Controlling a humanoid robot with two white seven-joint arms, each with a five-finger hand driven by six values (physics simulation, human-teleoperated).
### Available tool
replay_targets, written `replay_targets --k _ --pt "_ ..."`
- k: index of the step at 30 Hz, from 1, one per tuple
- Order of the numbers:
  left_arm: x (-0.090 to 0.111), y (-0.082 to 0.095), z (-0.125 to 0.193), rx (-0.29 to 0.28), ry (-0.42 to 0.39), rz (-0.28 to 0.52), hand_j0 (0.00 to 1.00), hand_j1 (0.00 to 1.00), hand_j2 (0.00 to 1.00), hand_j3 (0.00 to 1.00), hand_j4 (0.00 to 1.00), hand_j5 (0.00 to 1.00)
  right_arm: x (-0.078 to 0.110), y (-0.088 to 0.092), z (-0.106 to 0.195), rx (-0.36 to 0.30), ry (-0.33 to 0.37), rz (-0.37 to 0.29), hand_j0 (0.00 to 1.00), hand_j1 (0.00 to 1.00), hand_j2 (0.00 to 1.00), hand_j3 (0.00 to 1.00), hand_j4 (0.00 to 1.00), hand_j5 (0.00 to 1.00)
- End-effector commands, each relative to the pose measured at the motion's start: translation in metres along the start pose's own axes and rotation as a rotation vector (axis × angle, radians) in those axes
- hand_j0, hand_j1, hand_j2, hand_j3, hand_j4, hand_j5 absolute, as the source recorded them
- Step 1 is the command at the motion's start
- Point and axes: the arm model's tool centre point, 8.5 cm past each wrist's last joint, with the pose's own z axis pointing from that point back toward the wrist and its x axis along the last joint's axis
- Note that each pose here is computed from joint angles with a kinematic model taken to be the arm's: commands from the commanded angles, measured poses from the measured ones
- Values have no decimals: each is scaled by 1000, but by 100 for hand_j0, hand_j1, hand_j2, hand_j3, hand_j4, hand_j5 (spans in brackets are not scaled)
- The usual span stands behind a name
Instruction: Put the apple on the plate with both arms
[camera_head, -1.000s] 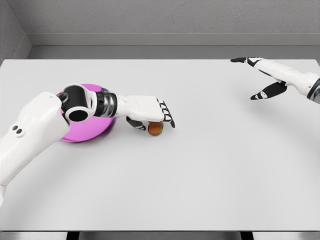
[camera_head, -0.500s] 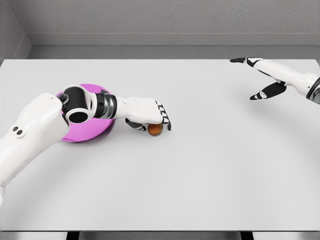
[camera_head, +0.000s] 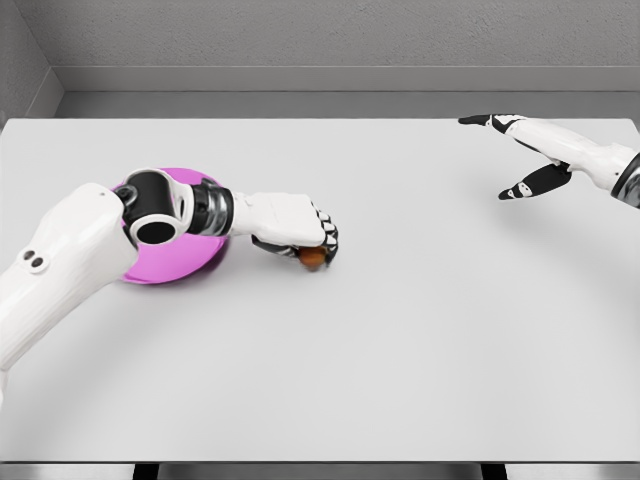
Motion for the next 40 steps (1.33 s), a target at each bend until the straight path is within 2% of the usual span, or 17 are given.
replay_targets --k 1,4,7,8,10,11,17,18,20,21,23,26,27,29,32,40 --pt "-4 -2 8 3 12 10 40 40 40 40 40 40 0 -1 0 -4 -1 -6 100 100 100 100 100 100" --pt "-11 3 59 38 32 16 40 40 40 40 40 40 0 -1 0 -4 -1 -6 100 100 100 100 100 100" --pt "-37 6 127 95 155 39 40 40 40 40 40 40 0 -1 0 -5 -2 -5 100 100 100 100 100 100" --pt "-41 5 140 102 173 51 40 40 40 40 40 40 0 -1 0 -5 -2 -5 100 100 100 100 100 100" --pt "-50 0 183 113 231 89 41 41 41 41 41 41 1 -1 -1 -5 -3 -6 100 100 100 100 100 100" --pt "-52 -6 195 114 256 103 41 41 41 41 41 41 1 -1 -1 -5 -3 -6 100 100 100 100 100 100" --pt "-54 -9 201 108 270 109 43 43 43 43 43 43 0 -1 0 -4 -1 -6 100 100 100 100 100 100" --pt "-53 -13 199 102 268 119 52 52 52 52 52 52 0 -1 0 -4 -1 -6 100 100 100 100 100 100" --pt "-53 -15 197 105 264 128 84 84 84 84 84 84 0 0 0 -3 -1 -7 100 100 100 100 100 100" --pt "-53 -16 198 105 264 129 95 95 95 95 95 95 0 0 0 -3 -1 -7 100 100 100 100 100 100" --pt "-52 -19 197 102 263 135 100 100 100 100 100 100 0 0 0 -3 -1 -7 100 100 100 100 100 100" --pt "-56 -23 200 111 270 164 100 100 100 100 100 100 0 0 0 -4 -3 -7 100 100 100 100 100 100" --pt "-66 -33 205 120 294 217 100 100 100 100 100 100 0 -1 0 -4 -1 -6 100 100 100 100 100 100" --pt "-101 -81 238 167 403 453 100 100 100 100 100 100 0 0 0 -4 -3 -7 100 100 100 100 100 100" --pt "-125 -118 281 263 526 644 100 100 100 100 100 100 0 0 0 -4 -3 -7 100 100 100 100 100 100" --pt "-124 -124 272 273 511 671 100 100 100 100 100 100 1 4 -3 12 -6 -7 100 100 100 100 100 100"
